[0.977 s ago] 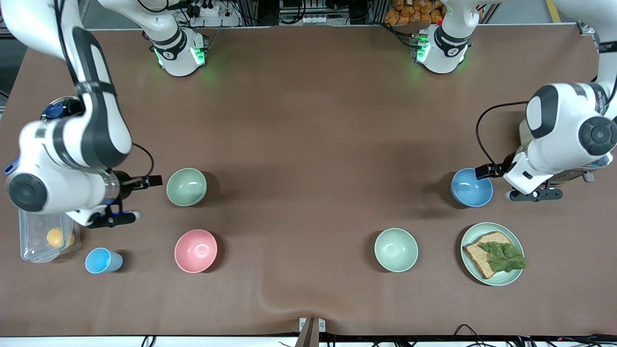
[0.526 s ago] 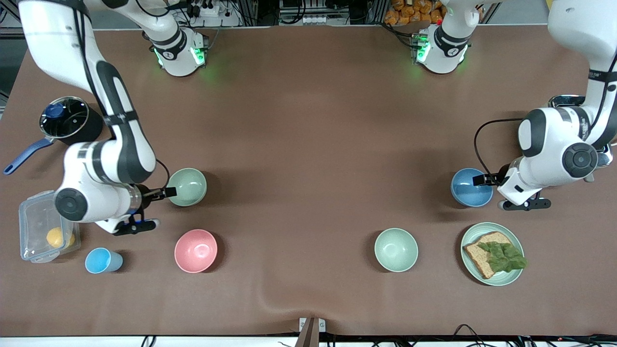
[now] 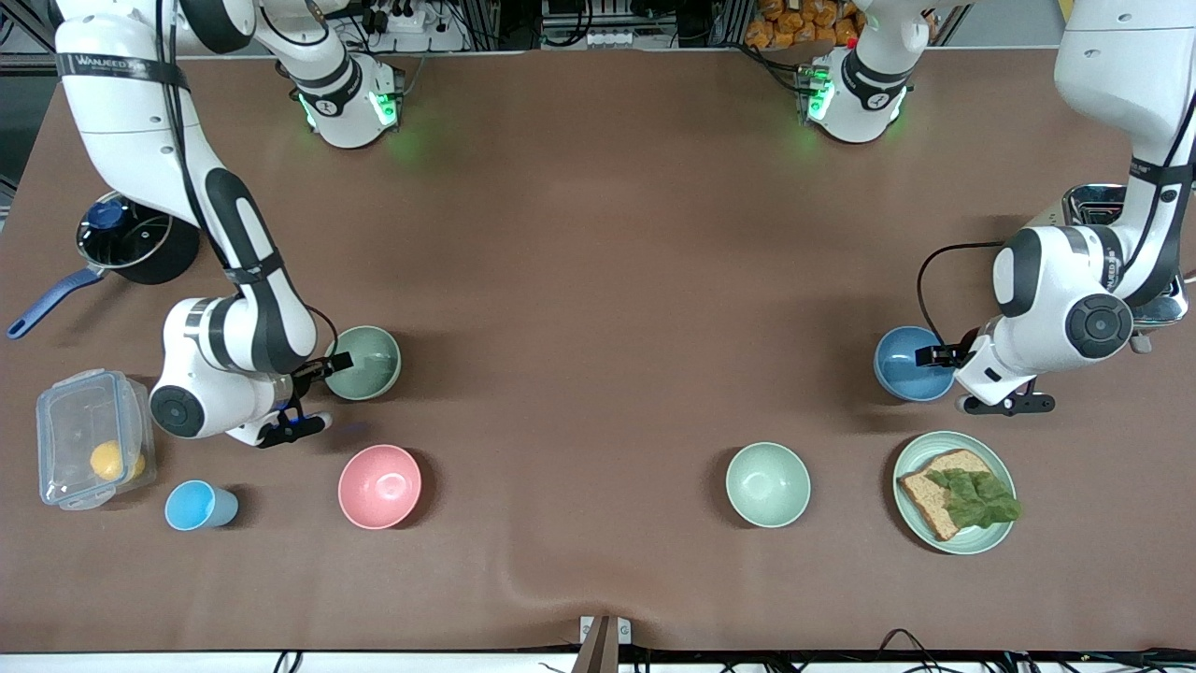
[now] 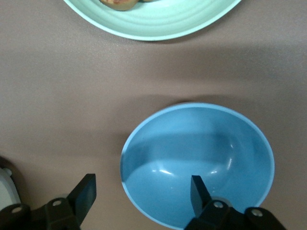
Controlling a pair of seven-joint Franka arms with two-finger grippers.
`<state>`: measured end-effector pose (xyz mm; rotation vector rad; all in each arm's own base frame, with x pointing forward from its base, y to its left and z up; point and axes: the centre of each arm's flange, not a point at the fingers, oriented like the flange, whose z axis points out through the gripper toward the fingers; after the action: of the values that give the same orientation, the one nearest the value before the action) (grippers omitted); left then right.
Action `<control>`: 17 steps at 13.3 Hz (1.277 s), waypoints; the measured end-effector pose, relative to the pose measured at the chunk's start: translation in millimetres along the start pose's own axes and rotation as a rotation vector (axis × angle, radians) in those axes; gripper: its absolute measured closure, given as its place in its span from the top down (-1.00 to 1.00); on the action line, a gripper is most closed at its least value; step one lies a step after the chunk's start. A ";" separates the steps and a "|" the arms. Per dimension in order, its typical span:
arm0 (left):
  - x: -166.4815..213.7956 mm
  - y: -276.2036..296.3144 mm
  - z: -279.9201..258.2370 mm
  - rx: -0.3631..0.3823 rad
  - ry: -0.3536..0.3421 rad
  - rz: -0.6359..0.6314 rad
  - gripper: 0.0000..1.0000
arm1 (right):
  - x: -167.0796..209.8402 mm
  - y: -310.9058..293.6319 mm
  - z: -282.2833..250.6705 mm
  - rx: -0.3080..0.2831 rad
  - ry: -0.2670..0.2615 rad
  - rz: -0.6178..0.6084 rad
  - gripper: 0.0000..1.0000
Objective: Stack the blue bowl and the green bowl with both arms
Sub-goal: 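Grasp the green bowl rim with the right gripper while the left grasps the blue bowl, then slide the green bowl with the right gripper toward the table middle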
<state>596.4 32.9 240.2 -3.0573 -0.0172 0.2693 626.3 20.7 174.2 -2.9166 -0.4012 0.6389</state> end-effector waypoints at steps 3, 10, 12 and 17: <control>0.7 -3.2 5.1 -0.002 -0.003 -0.005 0.61 | 2.3 -7.4 -0.3 0.056 0.019 0.016 0.61; 3.0 -6.1 11.4 -0.006 0.006 -0.010 0.29 | 2.1 -14.3 -4.0 0.080 0.014 0.015 -0.87; 3.3 -8.9 13.2 -0.007 0.007 -0.014 0.19 | 3.1 -22.3 -15.3 0.095 0.003 0.005 -0.87; 3.8 -10.3 17.0 -0.009 0.005 -0.017 -0.22 | 22.4 -108.8 -54.4 0.125 0.022 0.065 -0.87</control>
<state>597.1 44.5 223.6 -3.0648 -0.0434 0.2608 644.1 127.3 234.2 -2.8246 -0.2548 0.6171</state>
